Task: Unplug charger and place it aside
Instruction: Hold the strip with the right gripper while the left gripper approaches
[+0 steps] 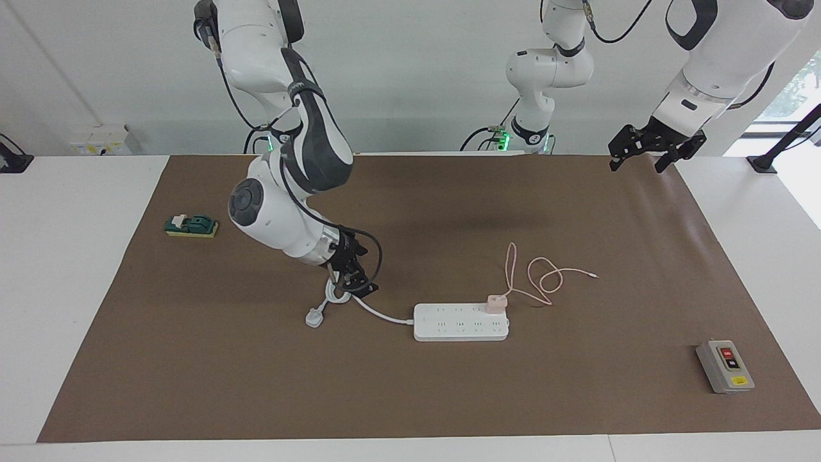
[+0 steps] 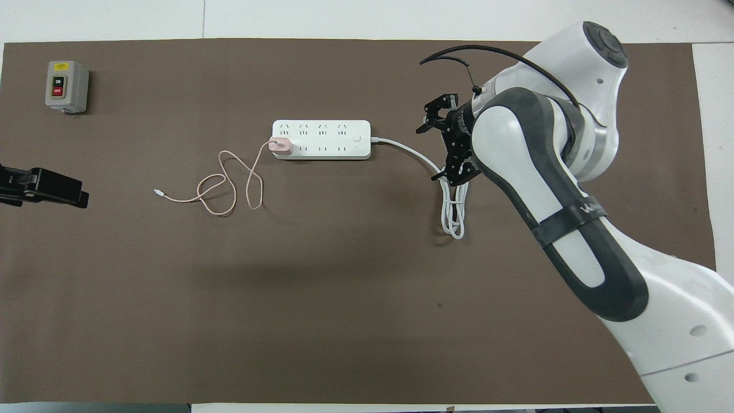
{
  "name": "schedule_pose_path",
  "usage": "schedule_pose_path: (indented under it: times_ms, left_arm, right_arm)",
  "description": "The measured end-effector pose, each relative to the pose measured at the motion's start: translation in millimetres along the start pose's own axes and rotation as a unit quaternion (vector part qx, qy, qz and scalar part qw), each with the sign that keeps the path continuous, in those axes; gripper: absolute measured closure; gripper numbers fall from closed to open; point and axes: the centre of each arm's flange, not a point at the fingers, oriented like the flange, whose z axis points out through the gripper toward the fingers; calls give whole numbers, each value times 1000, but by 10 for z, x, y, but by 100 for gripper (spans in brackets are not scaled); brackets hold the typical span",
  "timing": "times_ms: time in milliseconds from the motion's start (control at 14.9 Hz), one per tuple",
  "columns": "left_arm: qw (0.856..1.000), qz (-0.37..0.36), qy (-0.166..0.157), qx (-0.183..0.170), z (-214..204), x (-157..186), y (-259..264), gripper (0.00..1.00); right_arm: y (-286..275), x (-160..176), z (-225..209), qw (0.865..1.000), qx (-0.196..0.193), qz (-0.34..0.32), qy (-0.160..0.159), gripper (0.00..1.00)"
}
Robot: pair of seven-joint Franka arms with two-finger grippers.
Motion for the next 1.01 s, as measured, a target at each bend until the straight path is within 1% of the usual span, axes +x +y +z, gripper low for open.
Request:
schedule_pose_path:
  times_ms: [134,269,403,470,538,605,739,806,874,941,1008]
  left_arm:
    - [999,-53,11,0,8,31,19,0]
    - [994,-111,12,-1,25,39,40,0]
    - [985,-172,13,-2,30,41,69,0]
    - [978,-207,14,-2,32,44,102,0]
    - [967,-253,15,-3,45,50,160,0]
    - [952,-307,17,-4,67,60,242,0]
    - [915,-403,22,-8,148,88,433,0]
    - [897,-442,19,-7,226,104,541,0]
    - [882,-471,11,1,354,135,660,0]
    - [868,-496,8,18,515,199,773,0]
    - [850,-525,14,31,688,302,886,0]
  right_arm:
    - [-82,37,251,1000,9,20,-8,0]
    - [-182,-42,438,998,24,59,-16,0]
    - [-327,-129,593,996,32,85,-19,0]
    - [-397,-166,681,996,33,85,-20,0]
    - [-451,-217,812,996,31,79,-19,0]
    - [-504,-278,951,997,33,71,-16,0]
    - [-610,-335,1103,997,42,61,-15,0]
    - [-647,-325,1137,997,44,59,-15,0]
    - [-674,-317,1156,997,46,59,-15,0]
    - [-689,-310,1167,997,47,58,-15,0]
    - [-701,-301,1166,997,49,58,-15,0]
